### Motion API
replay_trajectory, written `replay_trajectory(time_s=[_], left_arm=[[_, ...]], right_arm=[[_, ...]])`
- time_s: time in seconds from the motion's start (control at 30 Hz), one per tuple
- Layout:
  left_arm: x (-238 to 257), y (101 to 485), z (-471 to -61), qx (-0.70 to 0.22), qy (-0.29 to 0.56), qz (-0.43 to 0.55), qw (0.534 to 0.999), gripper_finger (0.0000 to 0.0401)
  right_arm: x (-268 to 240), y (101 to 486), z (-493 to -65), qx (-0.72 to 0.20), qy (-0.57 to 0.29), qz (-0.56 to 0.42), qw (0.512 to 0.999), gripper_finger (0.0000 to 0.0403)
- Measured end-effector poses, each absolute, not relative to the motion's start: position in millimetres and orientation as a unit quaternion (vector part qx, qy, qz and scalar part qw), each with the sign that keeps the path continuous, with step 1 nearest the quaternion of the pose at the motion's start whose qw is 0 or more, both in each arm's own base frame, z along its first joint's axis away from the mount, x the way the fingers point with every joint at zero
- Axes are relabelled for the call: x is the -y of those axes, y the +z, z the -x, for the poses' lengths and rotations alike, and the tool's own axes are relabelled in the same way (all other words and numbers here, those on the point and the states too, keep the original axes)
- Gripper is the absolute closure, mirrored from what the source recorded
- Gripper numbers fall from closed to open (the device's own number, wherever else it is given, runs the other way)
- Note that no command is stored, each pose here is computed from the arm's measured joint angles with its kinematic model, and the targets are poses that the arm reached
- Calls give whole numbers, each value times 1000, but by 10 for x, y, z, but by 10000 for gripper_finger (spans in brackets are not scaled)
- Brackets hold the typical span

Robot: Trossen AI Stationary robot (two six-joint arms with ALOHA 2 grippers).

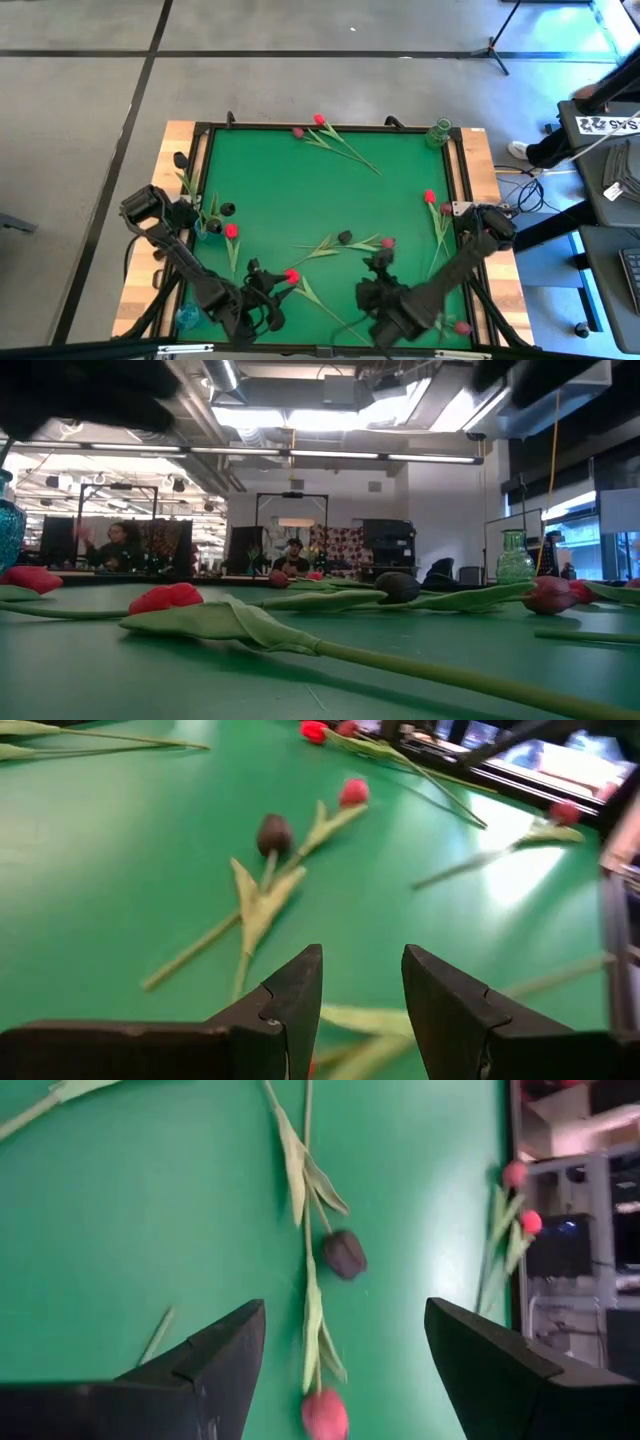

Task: Sort flowers into vase by color
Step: Put the black tulip into the blue vase

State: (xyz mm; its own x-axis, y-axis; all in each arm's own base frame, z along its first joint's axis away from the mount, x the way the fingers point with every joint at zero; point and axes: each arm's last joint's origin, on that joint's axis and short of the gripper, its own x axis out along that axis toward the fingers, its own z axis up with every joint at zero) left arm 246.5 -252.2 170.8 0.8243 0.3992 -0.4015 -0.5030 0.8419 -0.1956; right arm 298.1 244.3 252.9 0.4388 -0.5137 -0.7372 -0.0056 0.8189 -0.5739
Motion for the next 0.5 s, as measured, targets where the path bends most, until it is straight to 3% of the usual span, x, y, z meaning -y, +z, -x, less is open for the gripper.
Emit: replay_trajectory(time_s=[0.3,0.37,0.5], left_arm=[[2943,1896,-1836,-158,144,147,966,266],[3006,1909,-1722,-143,136,160,967,266],[3083,1911,-1575,-139,119,182,966,266]], right_arm=[[-1665,2311,-3698,-578,-50,163,798,142],[-1458,2217,-3779,-588,-82,86,800,160],[-1260,2126,-3797,-571,-236,-115,778,201]])
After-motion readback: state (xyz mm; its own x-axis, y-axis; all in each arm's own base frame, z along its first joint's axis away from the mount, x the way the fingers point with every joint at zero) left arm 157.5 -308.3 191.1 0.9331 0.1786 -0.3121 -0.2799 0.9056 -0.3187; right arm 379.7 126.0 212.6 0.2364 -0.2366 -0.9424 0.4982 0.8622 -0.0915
